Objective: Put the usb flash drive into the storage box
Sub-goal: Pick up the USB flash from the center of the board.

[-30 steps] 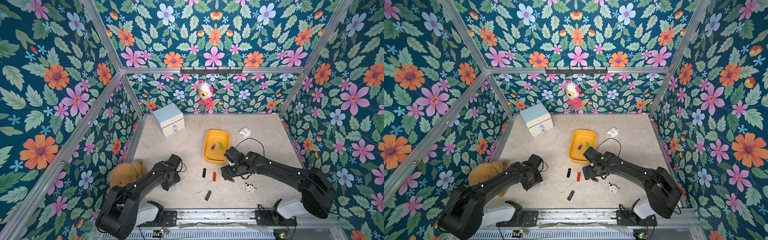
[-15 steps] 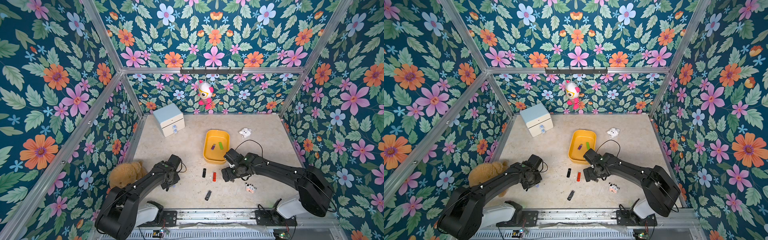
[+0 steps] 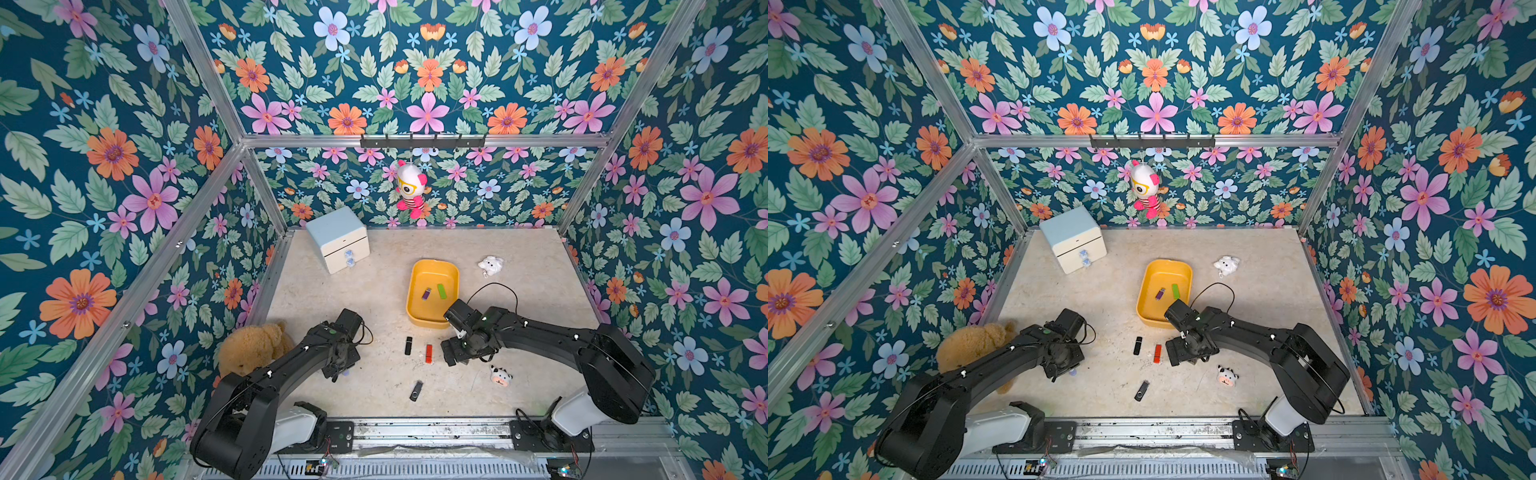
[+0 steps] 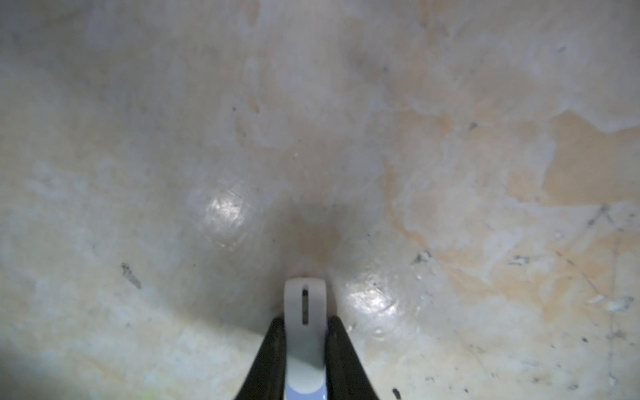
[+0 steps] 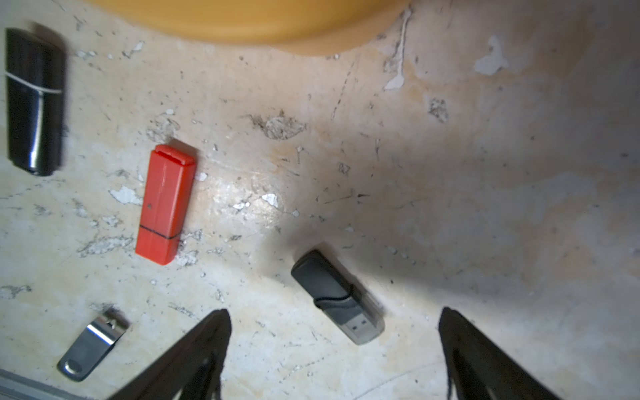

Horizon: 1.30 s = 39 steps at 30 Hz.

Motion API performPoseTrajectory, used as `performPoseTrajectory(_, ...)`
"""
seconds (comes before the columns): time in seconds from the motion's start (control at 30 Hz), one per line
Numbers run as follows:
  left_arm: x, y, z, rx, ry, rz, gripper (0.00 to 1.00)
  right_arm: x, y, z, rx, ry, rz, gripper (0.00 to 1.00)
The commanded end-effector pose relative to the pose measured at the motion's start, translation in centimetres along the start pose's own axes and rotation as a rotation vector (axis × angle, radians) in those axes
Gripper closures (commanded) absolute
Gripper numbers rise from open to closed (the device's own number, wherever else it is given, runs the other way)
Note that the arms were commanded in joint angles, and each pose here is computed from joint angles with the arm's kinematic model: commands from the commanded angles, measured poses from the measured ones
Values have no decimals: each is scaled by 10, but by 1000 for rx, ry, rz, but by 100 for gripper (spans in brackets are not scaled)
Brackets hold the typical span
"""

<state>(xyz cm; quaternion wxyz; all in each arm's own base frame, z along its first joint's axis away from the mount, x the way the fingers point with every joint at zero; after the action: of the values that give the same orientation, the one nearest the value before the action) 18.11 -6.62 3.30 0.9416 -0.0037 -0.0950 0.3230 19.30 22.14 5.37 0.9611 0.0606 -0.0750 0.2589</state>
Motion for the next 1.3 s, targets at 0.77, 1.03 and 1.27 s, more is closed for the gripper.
performPoseTrajectory(0.77,-2,-15,2,-78,25,-35,100,-7,17,-13,101,-26,41,27)
performPoseTrajectory(1.03,-2,-15,3,-80,22,-40,100,-11,16,-17,76,-12,37,36)
performPoseTrajectory(1.27,-1,-14,5,-82,16,-48,100,-15,10,-23,-9,30,53,45)
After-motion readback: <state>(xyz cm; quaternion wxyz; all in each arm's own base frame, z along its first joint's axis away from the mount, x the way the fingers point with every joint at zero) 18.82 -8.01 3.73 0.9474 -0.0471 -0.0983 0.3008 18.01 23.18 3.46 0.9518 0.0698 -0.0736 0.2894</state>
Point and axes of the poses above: each gripper's point midway between its finger pads, its own z axis back along the fingers, its own y axis along the line the jaws close on, x = y × z, the point moved 2 cm from there along z, back along the fingers, and after that the axes turned 10 degrees about z, right-handed, at the moved point
